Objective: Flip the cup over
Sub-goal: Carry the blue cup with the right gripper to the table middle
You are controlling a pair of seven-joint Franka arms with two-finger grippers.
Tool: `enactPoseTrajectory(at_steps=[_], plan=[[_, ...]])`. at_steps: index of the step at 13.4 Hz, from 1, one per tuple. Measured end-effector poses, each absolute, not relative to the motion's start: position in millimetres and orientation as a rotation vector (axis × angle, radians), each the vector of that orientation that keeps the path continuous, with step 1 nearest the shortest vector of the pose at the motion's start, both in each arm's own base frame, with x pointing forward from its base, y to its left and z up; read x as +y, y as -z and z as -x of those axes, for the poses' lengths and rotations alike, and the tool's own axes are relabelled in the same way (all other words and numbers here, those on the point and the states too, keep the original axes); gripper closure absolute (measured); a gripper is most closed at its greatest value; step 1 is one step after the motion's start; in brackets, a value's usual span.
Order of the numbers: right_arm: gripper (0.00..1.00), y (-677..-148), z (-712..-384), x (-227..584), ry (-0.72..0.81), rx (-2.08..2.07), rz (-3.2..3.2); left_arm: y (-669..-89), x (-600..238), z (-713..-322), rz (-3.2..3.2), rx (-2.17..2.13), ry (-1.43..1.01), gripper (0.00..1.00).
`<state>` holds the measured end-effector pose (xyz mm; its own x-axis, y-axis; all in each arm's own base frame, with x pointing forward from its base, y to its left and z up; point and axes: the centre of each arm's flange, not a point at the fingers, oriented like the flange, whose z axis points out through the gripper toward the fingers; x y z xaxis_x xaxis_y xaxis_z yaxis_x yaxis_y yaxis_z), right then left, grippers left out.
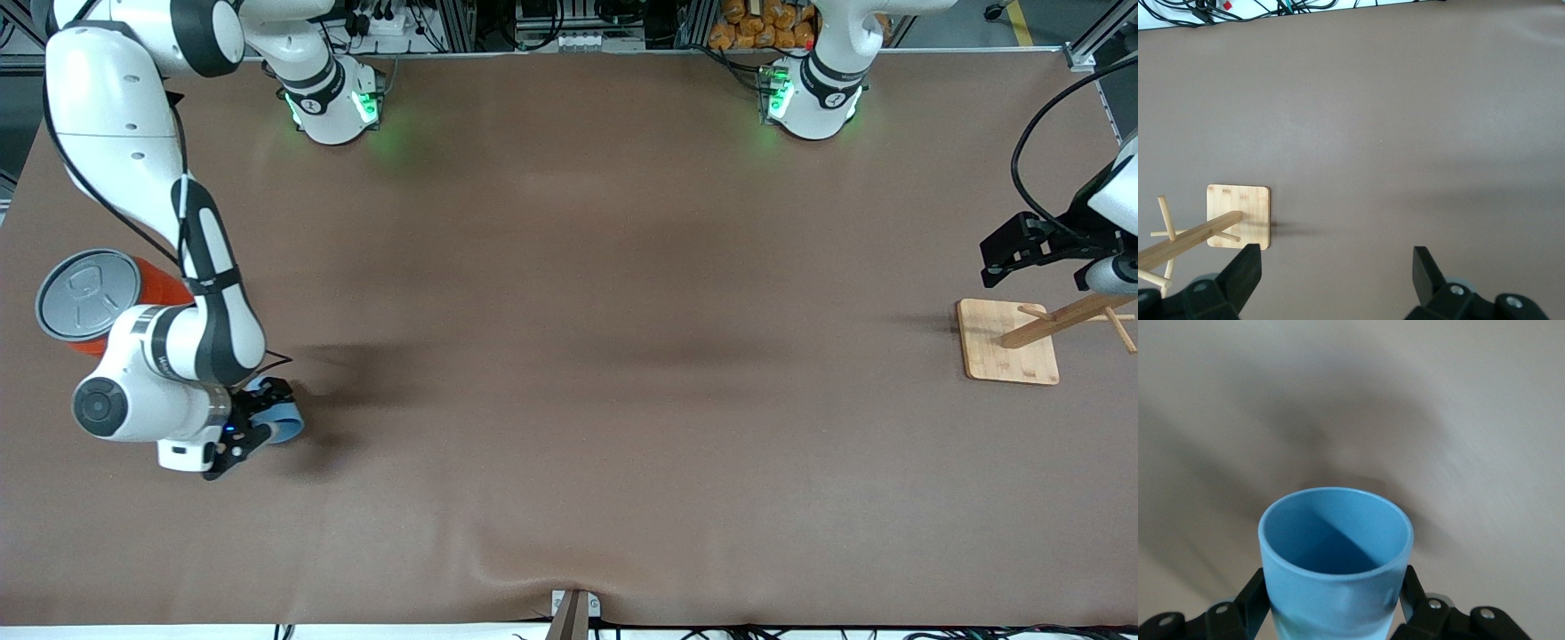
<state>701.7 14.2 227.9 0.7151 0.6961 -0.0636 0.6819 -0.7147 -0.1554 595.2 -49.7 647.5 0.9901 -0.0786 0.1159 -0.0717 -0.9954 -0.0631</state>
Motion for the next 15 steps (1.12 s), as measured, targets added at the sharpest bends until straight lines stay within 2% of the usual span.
enactPoseTrajectory(at_steps=[6, 10, 12, 15], plan=[[0.19, -257, -679, 205, -0.002, -1.679, 2.345, -648, -50, -595, 3.075, 0.116, 0.183, 0.00], [0.19, -264, -633, 346, 0.107, -1.986, 2.184, -648, -50, -595, 3.075, 0.117, 0.183, 0.00], [0.19, -262, -610, 394, 0.170, -2.104, 2.125, -648, -50, -595, 3.075, 0.117, 0.183, 0.00], [0.19, -249, -590, 425, 0.171, -2.206, 2.073, -648, -50, -595, 3.075, 0.117, 0.183, 0.00]])
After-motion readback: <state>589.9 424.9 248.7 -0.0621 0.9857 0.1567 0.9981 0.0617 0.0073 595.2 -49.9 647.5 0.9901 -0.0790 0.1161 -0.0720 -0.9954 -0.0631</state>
